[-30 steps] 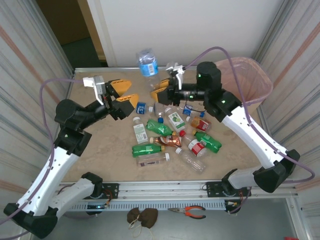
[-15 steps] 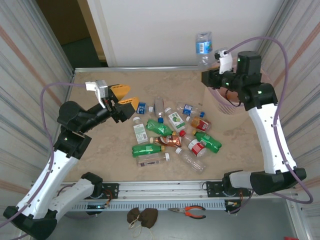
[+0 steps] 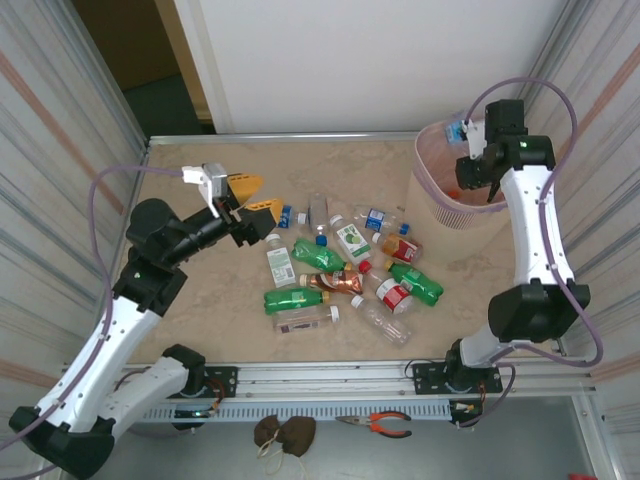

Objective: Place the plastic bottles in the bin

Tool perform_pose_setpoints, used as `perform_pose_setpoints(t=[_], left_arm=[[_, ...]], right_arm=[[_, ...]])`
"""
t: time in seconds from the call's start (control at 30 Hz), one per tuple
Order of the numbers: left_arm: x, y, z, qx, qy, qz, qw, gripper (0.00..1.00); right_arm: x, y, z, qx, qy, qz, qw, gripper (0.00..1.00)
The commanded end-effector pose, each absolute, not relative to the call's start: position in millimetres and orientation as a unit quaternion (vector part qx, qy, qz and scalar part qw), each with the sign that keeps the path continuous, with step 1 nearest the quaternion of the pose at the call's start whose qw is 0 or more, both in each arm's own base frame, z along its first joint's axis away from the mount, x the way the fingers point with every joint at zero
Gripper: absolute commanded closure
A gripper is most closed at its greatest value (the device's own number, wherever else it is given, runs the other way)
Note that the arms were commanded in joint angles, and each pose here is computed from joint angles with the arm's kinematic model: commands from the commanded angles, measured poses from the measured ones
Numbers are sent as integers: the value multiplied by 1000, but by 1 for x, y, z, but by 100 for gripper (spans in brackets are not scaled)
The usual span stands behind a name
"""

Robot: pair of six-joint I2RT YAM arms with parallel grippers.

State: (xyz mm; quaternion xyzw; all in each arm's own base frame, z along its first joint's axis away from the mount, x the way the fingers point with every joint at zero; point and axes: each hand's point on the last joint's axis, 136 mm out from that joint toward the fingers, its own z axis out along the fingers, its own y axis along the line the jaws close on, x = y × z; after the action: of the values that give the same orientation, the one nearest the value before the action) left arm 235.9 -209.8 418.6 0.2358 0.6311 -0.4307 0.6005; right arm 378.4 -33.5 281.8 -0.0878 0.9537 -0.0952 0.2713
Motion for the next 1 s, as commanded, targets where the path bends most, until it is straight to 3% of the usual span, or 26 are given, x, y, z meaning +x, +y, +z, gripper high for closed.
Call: perform_pose_setpoints(t=[0.0, 0.4, 0.67, 0.97], left_arm=[[249, -209, 395, 254, 664, -376, 594, 17], [276, -220, 335, 294, 710, -333, 547, 16], [286, -216, 309, 289, 733, -318, 527, 15], [300, -211, 286, 263, 766, -303, 503, 15]], right_arm=[[367, -70, 272, -84, 961, -156, 214, 64], [379, -116, 206, -103, 963, -233, 94, 61], [390, -126, 171, -113, 961, -248, 55, 58], [387, -120, 183, -108, 961, -241, 76, 38]])
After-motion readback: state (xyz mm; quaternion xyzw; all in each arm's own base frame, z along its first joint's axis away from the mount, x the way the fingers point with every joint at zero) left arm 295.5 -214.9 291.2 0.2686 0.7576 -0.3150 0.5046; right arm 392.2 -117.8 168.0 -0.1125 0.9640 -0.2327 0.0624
